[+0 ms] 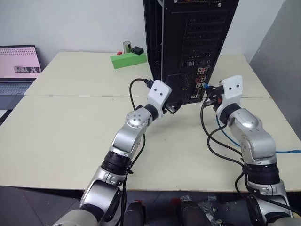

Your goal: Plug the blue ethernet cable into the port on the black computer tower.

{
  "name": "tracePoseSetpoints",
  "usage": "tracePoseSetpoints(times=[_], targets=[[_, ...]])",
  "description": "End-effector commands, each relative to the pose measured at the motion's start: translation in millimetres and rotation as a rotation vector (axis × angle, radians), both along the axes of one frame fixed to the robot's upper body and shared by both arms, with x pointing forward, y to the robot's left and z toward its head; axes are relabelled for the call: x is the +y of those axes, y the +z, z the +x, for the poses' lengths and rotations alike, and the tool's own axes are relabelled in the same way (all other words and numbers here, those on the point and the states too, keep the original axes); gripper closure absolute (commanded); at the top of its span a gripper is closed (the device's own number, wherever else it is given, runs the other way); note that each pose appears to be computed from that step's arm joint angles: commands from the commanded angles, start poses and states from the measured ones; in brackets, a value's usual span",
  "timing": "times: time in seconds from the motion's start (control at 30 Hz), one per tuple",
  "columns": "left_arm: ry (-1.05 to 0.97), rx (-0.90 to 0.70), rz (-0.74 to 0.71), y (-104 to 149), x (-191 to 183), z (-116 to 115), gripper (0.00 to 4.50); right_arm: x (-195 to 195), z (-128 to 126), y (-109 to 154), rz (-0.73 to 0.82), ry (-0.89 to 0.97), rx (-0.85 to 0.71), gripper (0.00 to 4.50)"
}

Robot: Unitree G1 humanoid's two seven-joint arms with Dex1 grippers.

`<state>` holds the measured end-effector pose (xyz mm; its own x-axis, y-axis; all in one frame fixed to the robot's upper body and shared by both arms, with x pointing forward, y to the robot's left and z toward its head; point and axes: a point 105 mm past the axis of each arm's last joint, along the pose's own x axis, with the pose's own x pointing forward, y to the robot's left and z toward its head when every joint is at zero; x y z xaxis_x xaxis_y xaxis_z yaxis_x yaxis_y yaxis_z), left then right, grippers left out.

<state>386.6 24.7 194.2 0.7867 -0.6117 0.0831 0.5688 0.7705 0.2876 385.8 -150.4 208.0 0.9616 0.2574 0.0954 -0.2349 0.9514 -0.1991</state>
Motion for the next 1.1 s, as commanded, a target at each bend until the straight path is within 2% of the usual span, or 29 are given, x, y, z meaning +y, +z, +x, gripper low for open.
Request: tracePoseSetpoints(times=[0.03, 0.37, 1.1], targets=[[0.007, -0.051, -0.055, 19, 3, 1, 0.16, 5, 7, 19, 0.019, -0.011, -0.081, 4.50], [-0.029, -0.033, -0.054, 15, 2, -4, 0.16, 9, 22, 16, 0.041, -0.026, -0.090, 4.50], [-0.027, -0.033, -0.059, 17, 3, -4, 0.16, 11, 32, 18, 0.063, -0.037, -0.098, 4.50]])
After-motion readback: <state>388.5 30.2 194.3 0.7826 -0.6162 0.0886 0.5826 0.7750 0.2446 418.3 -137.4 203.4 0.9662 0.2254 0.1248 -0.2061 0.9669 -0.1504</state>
